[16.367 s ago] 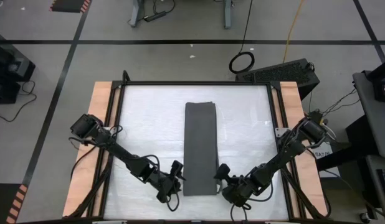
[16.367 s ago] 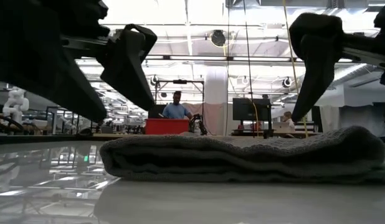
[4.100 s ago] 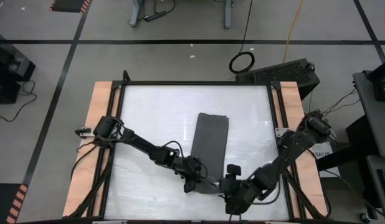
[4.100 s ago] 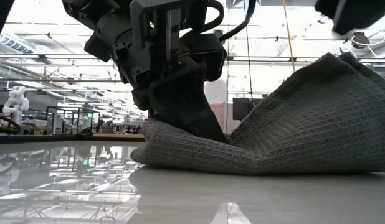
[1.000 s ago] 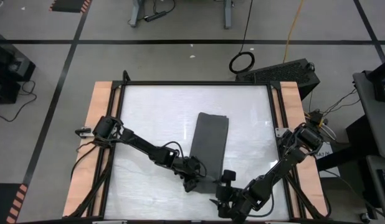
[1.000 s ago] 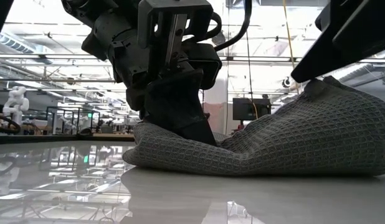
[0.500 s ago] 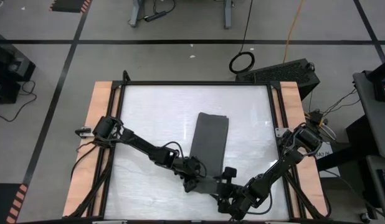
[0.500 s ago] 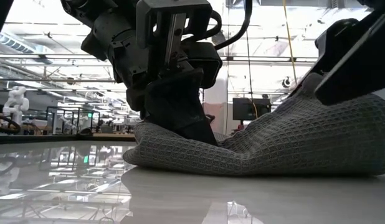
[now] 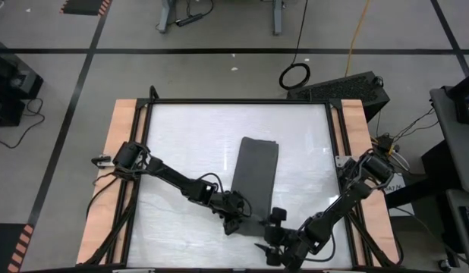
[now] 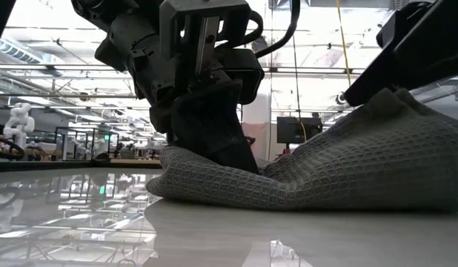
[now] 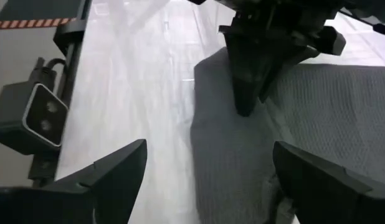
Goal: Roll towel into tight, uniform cylinder
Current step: Roll the gray towel
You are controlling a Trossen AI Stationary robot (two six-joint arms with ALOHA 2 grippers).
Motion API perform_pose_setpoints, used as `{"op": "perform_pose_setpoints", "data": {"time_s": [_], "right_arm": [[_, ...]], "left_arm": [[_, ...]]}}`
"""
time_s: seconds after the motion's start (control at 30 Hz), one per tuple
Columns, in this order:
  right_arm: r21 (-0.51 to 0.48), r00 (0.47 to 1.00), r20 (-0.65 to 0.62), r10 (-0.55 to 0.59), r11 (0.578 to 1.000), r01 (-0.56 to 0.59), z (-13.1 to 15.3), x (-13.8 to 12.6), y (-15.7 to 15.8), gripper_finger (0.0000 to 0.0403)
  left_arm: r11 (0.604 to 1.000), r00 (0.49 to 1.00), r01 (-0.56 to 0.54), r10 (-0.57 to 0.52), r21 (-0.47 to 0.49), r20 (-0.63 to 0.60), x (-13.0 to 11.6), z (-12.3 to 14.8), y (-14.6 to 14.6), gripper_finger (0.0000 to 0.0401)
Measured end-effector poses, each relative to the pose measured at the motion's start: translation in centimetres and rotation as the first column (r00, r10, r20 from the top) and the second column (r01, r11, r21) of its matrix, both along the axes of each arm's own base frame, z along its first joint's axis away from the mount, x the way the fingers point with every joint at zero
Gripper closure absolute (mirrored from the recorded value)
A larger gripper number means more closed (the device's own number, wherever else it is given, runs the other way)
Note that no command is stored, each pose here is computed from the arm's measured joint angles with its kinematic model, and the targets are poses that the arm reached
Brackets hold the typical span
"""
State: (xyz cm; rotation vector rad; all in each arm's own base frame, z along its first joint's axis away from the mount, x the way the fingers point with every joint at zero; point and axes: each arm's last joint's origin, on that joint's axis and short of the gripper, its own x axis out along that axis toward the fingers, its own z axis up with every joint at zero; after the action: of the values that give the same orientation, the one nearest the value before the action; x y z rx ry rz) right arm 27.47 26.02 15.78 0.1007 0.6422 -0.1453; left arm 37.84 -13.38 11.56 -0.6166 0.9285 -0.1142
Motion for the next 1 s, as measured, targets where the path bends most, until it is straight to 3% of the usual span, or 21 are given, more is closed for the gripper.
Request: {"op": "perform_pose_setpoints", "data": {"time_s": [0.27, 0.63, 0.8, 1.0], "right_arm": [[0.002, 0.999, 0.029, -0.025, 1.000, 0.025, 0.2, -0.2, 0.2, 0.0064], [-0.088, 1.000, -0.004, 0.021, 0.996, -0.022, 0.1, -0.1, -0.3, 0.0067], [-0.074, 0.996, 0.015, 0.084, 0.994, -0.083, 0.9, -0.2, 0.3, 0.0082], [-0.108, 0.987, -0.090, 0.133, 0.984, -0.142, -1.6, 0.3, 0.2, 0.0089]], "left_arm": [[1.000, 1.000, -0.006, 0.006, 0.004, 0.004, 0.0, 0.0, 0.0, 0.0292], [1.000, 1.000, -0.009, 0.009, 0.004, 0.001, 0.0, 0.0, 0.0, 0.0288], [1.000, 1.000, -0.008, 0.008, 0.003, 0.000, 0.0, 0.0, 0.0, 0.0288], [1.000, 1.000, -0.008, 0.008, 0.003, -0.002, 0.0, 0.0, 0.0, 0.0288]]}}
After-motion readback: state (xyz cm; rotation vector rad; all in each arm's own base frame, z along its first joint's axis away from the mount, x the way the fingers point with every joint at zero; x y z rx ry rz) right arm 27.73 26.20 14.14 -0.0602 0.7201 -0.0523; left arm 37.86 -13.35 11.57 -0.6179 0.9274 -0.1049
